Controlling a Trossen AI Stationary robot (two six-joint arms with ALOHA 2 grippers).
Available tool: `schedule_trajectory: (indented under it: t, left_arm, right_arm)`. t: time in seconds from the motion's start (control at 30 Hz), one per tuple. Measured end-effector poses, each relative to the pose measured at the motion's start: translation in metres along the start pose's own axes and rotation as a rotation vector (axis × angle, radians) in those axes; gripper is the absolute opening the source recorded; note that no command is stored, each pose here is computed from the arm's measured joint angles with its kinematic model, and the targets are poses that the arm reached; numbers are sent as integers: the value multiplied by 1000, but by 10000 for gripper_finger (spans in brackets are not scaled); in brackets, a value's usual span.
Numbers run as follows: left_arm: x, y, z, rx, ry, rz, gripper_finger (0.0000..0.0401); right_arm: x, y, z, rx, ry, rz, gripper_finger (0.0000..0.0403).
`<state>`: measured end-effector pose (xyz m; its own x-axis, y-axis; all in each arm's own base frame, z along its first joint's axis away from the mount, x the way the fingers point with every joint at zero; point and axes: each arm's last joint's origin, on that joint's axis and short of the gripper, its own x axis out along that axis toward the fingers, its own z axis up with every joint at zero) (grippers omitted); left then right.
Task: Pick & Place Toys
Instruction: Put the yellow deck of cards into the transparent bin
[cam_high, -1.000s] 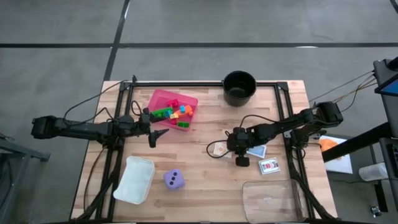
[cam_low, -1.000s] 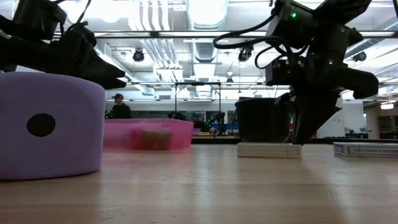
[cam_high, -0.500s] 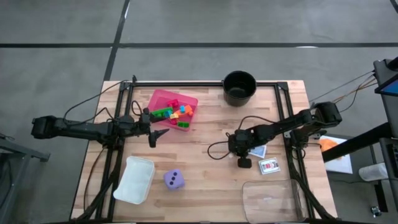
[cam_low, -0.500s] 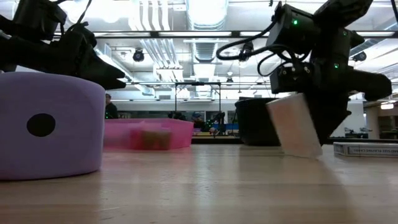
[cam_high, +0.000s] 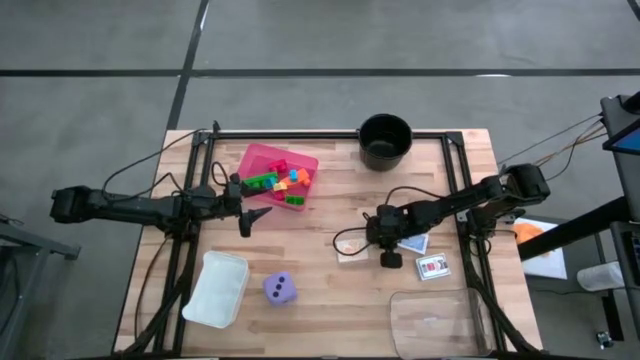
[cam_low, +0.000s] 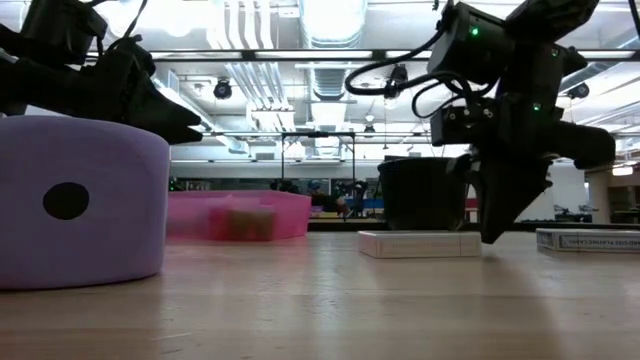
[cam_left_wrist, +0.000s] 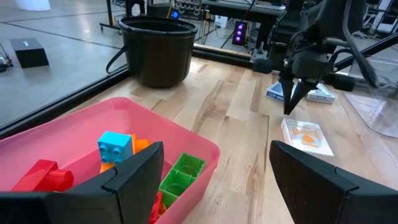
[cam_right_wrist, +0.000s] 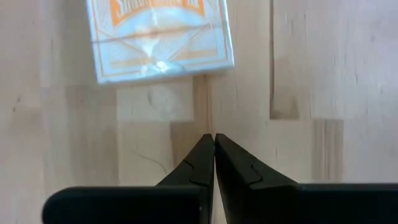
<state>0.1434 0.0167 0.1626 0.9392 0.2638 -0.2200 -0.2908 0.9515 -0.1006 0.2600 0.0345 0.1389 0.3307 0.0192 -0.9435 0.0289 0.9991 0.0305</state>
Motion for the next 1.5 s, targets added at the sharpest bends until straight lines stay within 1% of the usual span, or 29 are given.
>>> schedule_trajectory:
  t: [0.27, 0.8, 1.07, 1.33, 1.5]
  left_arm:
    - [0, 0, 0, 0, 0, 0, 295]
    - [0, 0, 0, 0, 0, 0, 295]
    - [0, 0, 0, 0, 0, 0, 295]
    - [0, 0, 0, 0, 0, 0, 295]
    - [0, 0, 0, 0, 0, 0, 295]
  right_arm:
    - [-1, 5, 11, -46, -107, 20, 18]
    - [-3, 9, 17, -82, -157, 14, 18]
    - [-2, 9, 18, -86, -163, 15, 18]
    - [10, 10, 18, -80, -132, 30, 18]
    - [11, 10, 16, -65, -106, 34, 18]
